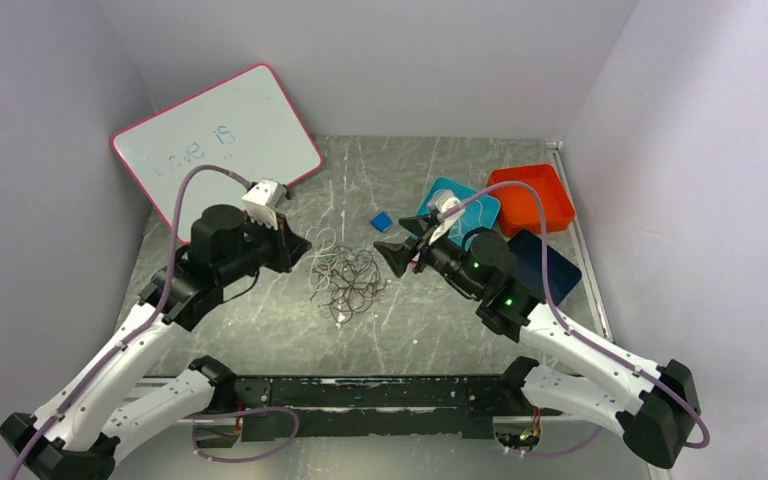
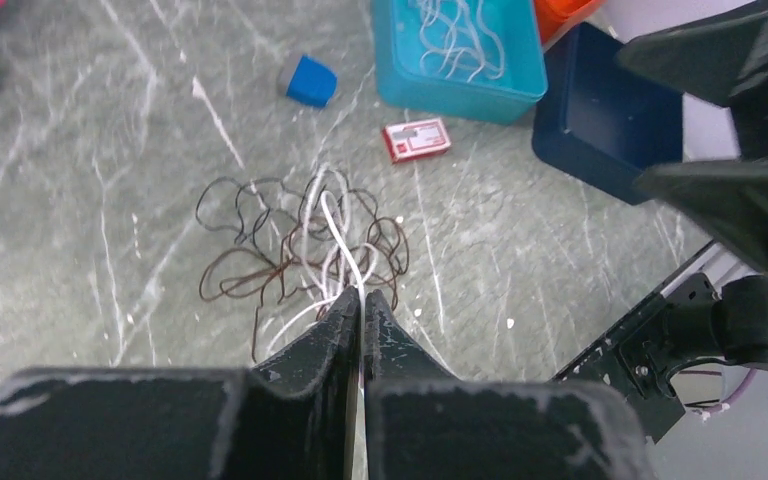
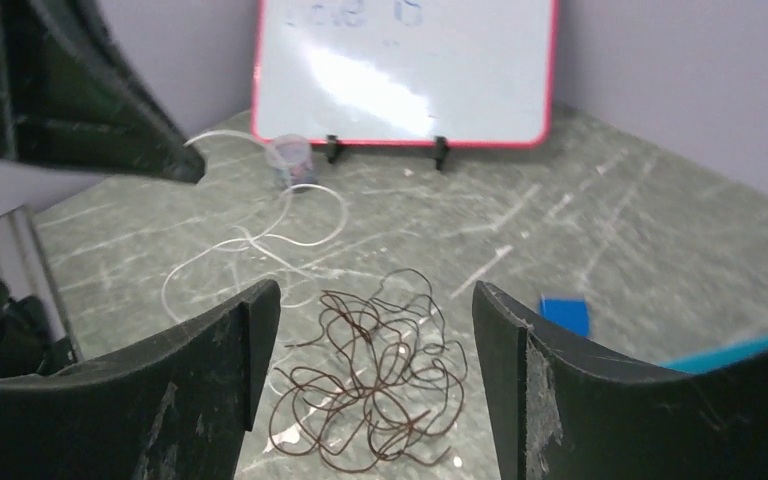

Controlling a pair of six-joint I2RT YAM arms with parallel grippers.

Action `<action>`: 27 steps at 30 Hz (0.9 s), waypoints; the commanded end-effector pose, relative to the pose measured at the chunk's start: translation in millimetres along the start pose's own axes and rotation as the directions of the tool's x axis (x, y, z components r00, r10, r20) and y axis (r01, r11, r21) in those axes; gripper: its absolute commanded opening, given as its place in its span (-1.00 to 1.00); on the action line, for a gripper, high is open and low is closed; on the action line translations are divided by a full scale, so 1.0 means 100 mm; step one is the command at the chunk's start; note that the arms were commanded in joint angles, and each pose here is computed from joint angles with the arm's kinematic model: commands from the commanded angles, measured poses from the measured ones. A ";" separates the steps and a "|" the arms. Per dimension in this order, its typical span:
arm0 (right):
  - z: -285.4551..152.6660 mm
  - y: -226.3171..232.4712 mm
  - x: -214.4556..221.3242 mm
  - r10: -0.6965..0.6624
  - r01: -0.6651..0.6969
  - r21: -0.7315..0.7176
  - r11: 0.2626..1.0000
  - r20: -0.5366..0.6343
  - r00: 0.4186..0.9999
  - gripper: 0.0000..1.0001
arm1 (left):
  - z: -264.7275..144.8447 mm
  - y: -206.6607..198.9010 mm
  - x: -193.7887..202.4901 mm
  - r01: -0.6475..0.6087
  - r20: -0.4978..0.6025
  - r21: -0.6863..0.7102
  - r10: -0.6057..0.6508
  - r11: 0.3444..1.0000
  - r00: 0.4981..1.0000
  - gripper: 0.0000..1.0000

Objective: Untangle the cables

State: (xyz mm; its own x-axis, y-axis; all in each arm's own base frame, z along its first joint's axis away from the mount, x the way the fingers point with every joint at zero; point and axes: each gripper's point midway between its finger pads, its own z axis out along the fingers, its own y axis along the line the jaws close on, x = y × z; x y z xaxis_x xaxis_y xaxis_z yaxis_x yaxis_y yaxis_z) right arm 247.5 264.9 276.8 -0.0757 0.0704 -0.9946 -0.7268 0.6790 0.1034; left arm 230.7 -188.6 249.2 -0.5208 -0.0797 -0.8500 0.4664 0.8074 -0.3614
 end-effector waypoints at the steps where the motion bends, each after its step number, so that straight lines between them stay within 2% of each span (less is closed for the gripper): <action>1: -0.01 0.39 -0.22 -0.118 0.151 -0.224 0.963 0.156 0.981 0.49 | -0.14 -0.23 -0.23 -0.108 0.033 0.101 0.105 0.989 0.994 -0.86; 6: 0.07 0.64 -0.25 -0.121 0.210 -0.357 0.910 0.255 0.959 0.50 | -0.22 -0.40 -0.44 -0.123 0.080 0.157 0.112 0.980 0.990 -0.86; 11: 0.25 0.86 -0.25 -0.113 0.226 -0.438 0.870 0.269 0.956 0.57 | -0.28 -0.48 -0.56 -0.139 0.107 0.183 0.121 0.973 0.987 -0.86; 16: 0.31 1.01 -0.34 -0.178 0.322 -0.428 0.844 0.342 0.923 0.59 | -0.29 -0.47 -0.56 -0.137 0.112 0.176 0.119 0.975 0.987 -0.86; 24: 0.42 1.15 -0.45 -0.261 0.442 -0.370 0.817 0.447 0.856 0.59 | -0.27 -0.56 -0.50 -0.163 0.089 0.237 0.145 0.958 0.985 -0.86; 25: 0.45 1.15 -0.46 -0.266 0.446 -0.364 0.818 0.449 0.853 0.60 | -0.27 -0.58 -0.51 -0.165 0.090 0.244 0.147 0.956 0.985 -0.86; 27: 0.52 1.14 -0.46 -0.275 0.452 -0.352 0.820 0.450 0.850 0.80 | -0.29 -0.60 -0.51 -0.167 0.096 0.255 0.147 0.952 0.984 -0.86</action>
State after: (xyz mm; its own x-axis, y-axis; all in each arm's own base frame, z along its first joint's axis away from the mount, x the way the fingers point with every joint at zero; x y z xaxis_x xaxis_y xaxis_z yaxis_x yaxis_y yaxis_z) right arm 194.3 371.5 306.8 0.3365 0.1622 -0.9276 -0.9189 0.2721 -0.2857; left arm 218.0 -209.6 311.2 -0.4078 -0.0220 -0.9128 0.6589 0.6850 -0.3109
